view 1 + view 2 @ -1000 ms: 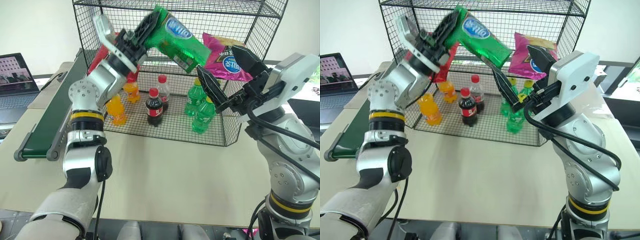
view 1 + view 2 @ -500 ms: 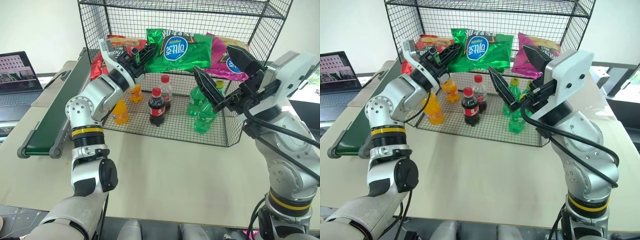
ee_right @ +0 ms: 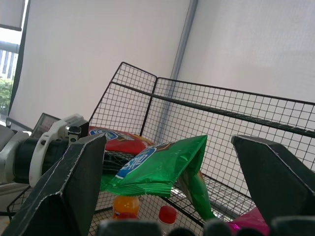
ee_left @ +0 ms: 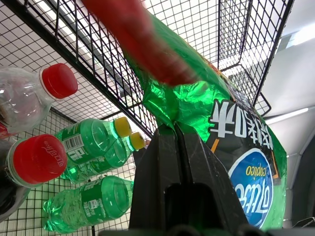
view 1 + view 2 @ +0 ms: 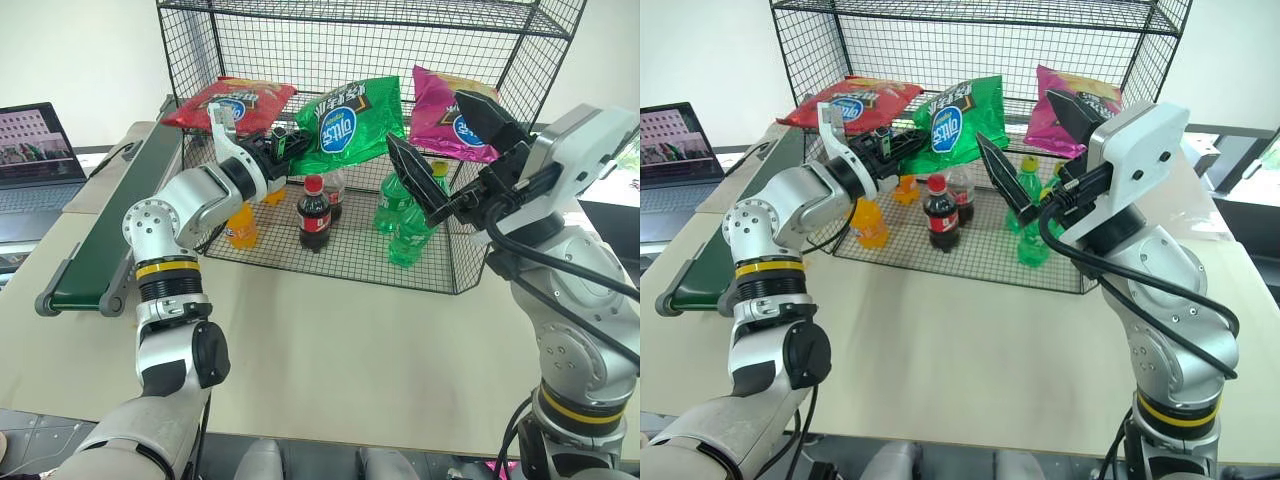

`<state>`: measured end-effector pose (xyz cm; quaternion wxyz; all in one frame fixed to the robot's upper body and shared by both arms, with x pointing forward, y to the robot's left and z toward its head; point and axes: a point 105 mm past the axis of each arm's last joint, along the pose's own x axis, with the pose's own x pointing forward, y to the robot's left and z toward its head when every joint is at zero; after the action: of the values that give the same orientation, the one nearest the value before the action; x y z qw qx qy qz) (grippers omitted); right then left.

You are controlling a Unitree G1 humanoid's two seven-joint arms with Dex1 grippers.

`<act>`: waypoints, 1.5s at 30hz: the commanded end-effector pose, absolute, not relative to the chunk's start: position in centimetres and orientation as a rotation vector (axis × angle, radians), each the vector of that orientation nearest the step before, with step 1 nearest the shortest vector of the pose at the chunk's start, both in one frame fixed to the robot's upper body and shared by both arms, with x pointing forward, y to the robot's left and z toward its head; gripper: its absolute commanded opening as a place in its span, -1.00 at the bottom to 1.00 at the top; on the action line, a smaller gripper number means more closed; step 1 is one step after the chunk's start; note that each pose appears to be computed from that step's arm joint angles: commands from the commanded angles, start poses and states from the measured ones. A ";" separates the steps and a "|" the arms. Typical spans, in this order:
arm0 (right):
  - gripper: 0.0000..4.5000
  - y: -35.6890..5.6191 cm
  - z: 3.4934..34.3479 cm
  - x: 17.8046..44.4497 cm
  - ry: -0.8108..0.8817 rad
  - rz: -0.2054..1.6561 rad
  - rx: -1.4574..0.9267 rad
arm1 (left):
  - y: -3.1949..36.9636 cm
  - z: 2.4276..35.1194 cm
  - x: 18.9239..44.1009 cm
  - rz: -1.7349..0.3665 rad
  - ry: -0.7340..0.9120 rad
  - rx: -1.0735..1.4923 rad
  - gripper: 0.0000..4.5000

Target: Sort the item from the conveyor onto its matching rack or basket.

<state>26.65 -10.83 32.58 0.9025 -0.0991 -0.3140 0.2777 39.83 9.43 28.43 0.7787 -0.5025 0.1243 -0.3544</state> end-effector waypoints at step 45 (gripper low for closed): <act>1.00 -11.4 32.8 25.9 -0.648 0.505 -0.298 | 8.6 32.4 43.5 -0.634 0.080 -1.069 -0.97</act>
<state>26.69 -11.26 32.01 0.9119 -0.1338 -0.2943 0.2527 43.72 8.27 30.51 0.8109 -0.5057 0.0665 -0.2868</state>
